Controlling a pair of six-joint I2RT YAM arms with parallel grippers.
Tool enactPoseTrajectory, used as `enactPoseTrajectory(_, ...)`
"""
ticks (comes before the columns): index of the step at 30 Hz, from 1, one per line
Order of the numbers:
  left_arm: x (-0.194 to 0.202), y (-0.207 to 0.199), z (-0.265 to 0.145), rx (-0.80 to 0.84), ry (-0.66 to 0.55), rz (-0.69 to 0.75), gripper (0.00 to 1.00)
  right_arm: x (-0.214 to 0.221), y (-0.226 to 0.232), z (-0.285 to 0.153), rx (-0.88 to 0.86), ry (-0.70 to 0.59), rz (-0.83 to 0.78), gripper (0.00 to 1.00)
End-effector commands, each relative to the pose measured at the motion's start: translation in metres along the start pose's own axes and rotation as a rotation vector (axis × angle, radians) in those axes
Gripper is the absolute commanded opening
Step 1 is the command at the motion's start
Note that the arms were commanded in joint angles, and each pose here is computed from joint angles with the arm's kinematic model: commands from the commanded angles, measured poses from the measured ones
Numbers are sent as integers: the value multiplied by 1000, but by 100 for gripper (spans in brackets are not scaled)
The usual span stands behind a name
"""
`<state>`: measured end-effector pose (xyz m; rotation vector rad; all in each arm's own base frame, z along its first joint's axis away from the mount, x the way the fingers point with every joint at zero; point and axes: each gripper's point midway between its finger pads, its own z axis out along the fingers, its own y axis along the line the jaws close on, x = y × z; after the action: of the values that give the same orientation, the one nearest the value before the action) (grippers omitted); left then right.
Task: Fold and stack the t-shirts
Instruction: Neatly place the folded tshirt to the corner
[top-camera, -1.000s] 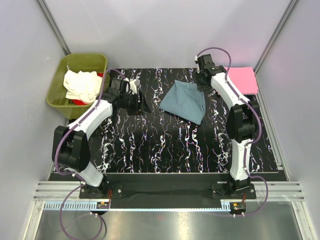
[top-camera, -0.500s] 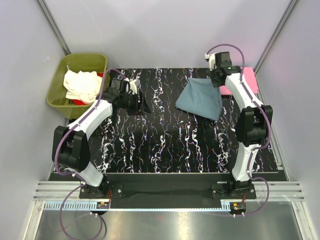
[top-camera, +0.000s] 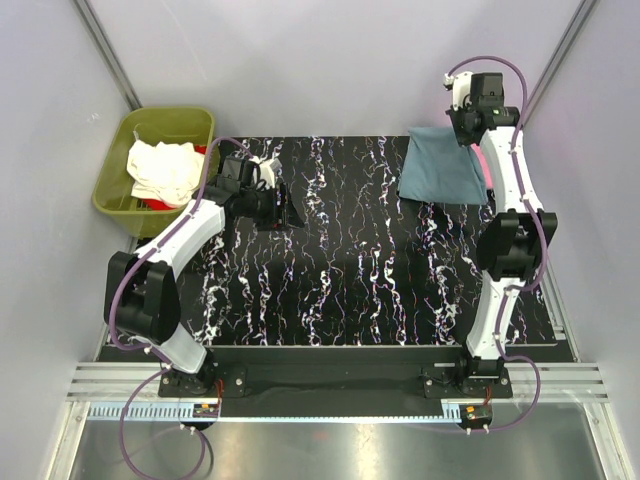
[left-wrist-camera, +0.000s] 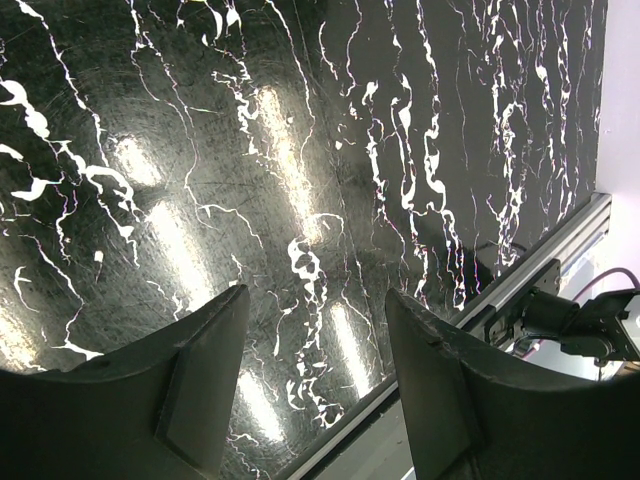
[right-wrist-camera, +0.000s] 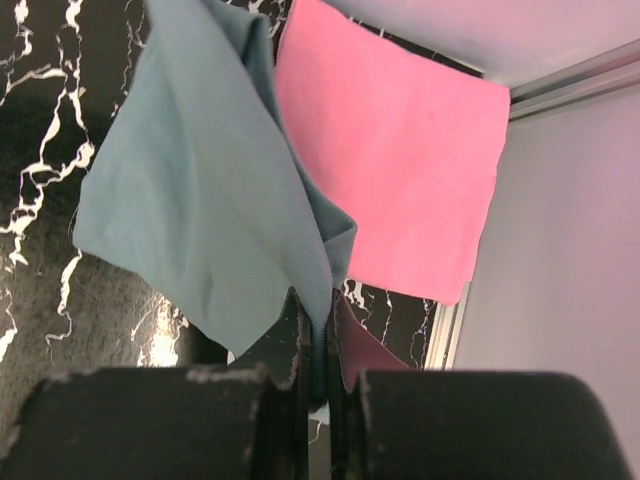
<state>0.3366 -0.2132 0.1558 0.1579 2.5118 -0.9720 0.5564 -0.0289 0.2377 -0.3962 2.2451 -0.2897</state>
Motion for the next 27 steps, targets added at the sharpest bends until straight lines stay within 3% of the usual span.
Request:
enactPoseTrajectory(1, -13, -20, -11, 66, -48, 50, 62, -21, -22, -11, 12, -52, -23, 0)
enactPoseTrajectory(7, -13, -23, -10, 82, -44, 48, 62, -15, -31, -23, -11, -23, -11, 0)
enactPoseTrajectory(15, -11, -32, -11, 134, -41, 36, 62, -35, -43, -69, 25, -117, -50, 0)
enactPoseTrajectory(27, -12, -37, -16, 151, -49, 39, 62, -33, -82, -51, 88, -105, -71, 0)
